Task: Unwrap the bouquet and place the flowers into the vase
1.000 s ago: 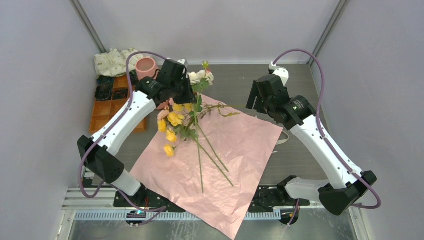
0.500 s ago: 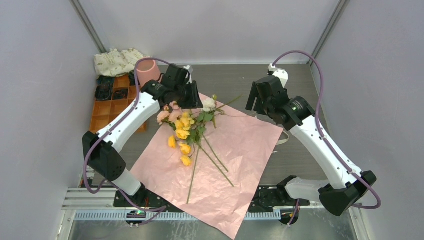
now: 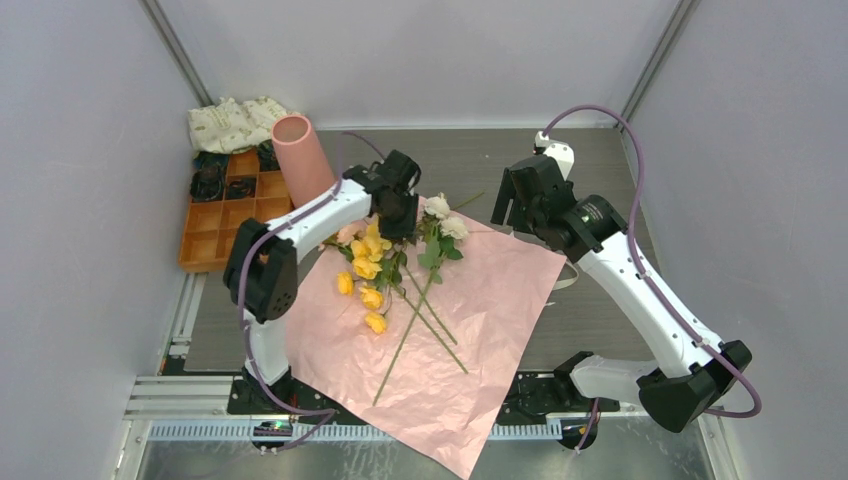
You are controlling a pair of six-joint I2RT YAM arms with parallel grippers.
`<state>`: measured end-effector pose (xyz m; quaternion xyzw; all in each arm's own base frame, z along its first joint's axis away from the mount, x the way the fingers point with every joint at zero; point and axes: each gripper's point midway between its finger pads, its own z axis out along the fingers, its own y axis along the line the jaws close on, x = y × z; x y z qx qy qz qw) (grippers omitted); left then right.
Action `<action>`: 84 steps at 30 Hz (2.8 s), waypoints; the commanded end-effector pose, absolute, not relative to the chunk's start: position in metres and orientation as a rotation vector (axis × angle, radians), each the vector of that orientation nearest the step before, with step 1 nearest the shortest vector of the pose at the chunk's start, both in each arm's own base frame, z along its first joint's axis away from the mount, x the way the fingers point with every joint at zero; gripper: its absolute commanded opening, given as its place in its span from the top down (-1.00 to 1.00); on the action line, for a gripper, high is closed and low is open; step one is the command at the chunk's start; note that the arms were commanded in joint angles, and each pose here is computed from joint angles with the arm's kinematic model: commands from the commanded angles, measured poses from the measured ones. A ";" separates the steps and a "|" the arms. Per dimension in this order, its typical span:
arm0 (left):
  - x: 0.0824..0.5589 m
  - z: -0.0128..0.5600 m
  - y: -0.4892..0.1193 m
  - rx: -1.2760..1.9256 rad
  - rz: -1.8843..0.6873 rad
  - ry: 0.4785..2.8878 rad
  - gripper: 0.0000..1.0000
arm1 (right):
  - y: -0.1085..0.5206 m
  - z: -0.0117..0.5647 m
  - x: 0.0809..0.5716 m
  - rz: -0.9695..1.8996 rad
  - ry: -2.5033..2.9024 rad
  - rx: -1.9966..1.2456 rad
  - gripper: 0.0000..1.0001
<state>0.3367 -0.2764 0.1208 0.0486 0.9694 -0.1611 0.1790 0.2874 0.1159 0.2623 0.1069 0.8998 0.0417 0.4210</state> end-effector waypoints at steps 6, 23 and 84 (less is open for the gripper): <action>0.313 0.098 -0.322 0.374 -0.376 2.753 0.13 | 0.107 0.288 0.283 0.135 2.168 0.313 -0.57; 0.317 0.035 -0.341 0.386 -0.306 2.841 0.19 | 0.098 0.302 0.273 0.152 2.125 0.322 -0.67; 0.353 0.661 -0.059 -0.159 0.137 0.866 0.99 | 0.136 0.329 0.285 0.380 2.089 0.268 -0.64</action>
